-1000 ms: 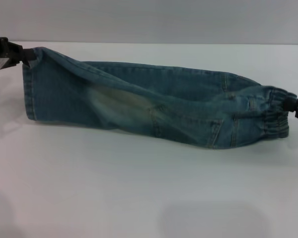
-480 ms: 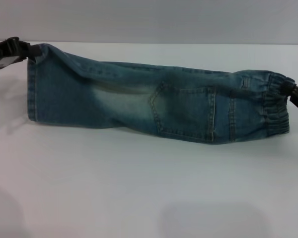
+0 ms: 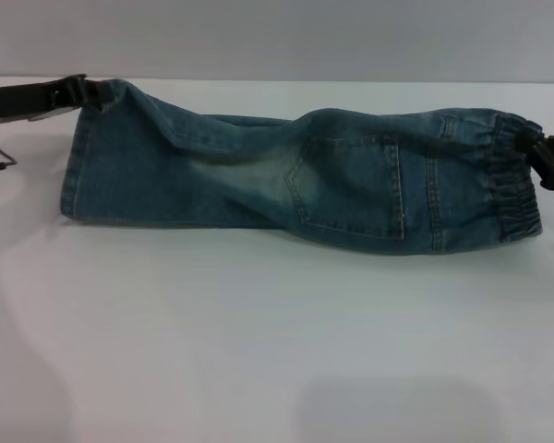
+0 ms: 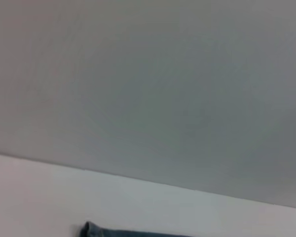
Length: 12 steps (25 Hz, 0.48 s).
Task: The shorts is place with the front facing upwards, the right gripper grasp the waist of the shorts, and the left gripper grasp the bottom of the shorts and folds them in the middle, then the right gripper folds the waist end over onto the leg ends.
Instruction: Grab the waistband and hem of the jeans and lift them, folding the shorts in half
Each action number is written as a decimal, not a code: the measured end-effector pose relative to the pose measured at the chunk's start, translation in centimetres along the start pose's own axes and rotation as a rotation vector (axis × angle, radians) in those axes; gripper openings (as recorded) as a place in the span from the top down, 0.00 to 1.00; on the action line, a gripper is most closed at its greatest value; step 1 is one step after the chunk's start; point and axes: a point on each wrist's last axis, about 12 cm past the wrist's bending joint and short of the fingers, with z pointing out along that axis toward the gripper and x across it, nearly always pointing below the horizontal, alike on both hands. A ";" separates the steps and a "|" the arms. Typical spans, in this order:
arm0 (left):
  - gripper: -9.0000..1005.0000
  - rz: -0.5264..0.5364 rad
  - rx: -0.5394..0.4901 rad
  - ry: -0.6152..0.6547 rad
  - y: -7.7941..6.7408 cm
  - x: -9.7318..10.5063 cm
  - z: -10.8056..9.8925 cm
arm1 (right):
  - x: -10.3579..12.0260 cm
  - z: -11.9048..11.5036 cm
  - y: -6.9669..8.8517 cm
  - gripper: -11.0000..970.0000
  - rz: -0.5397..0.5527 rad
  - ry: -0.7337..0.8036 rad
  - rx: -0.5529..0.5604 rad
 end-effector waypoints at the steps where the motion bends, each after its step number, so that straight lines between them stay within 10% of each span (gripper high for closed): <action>1: 0.86 0.017 -0.010 -0.003 -0.2 0.0 0.4 | 0.0 0.2 0.0 0.94 0.000 0.002 0.007; 12: 0.86 0.109 -0.083 -0.029 -1.2 0.3 2.7 | 0.7 2.2 -0.1 0.92 0.029 0.045 0.113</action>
